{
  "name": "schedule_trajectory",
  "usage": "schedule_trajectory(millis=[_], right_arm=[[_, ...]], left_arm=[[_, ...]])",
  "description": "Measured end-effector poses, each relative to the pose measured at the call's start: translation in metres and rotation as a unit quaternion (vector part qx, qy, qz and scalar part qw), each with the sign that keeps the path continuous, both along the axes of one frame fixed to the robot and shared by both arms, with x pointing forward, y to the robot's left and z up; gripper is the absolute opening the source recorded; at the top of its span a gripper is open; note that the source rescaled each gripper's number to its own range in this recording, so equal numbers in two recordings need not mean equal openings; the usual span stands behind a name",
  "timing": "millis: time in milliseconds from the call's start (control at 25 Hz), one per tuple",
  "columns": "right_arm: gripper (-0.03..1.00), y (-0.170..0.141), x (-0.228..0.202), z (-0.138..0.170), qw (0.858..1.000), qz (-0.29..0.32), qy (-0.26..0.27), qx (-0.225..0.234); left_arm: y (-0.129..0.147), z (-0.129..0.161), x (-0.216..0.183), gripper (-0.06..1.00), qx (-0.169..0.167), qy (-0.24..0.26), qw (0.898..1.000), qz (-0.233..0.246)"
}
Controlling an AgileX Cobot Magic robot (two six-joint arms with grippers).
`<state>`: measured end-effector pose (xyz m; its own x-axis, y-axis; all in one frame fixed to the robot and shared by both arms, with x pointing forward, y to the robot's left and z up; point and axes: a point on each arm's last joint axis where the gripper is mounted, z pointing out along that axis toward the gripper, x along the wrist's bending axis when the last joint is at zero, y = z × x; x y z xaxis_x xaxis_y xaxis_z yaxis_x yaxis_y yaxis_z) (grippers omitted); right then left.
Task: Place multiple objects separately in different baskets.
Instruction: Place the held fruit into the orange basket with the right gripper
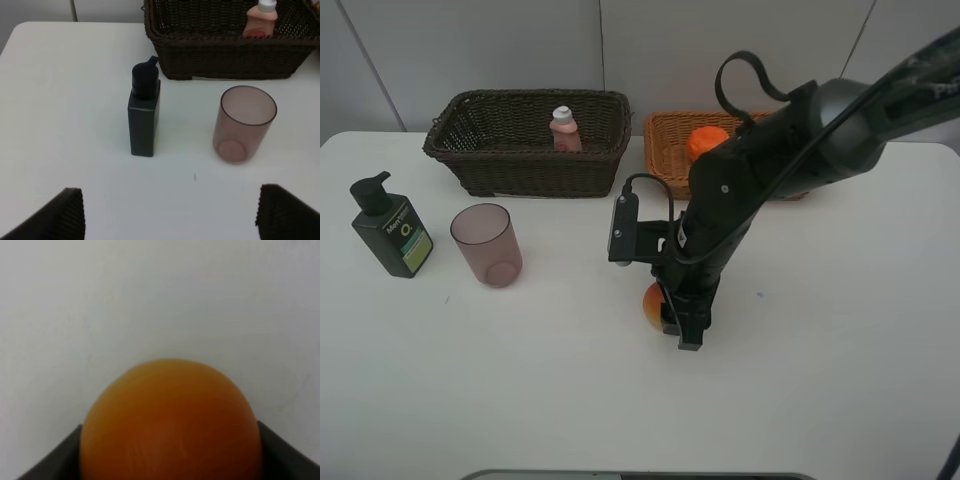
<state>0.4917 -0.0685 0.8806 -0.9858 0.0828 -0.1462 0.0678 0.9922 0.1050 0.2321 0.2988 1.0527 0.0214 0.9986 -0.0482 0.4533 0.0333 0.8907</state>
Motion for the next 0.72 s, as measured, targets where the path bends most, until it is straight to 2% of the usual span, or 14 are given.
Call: schedule_trajectory(millis=[720], right_arm=[[0.43, 0.0005, 0.0005, 0.0009, 1.0, 0.0, -0.004, 0.004]], left_arm=[[0.0, 0.0, 0.0, 0.89, 0.0, 0.0, 1.0, 0.0]])
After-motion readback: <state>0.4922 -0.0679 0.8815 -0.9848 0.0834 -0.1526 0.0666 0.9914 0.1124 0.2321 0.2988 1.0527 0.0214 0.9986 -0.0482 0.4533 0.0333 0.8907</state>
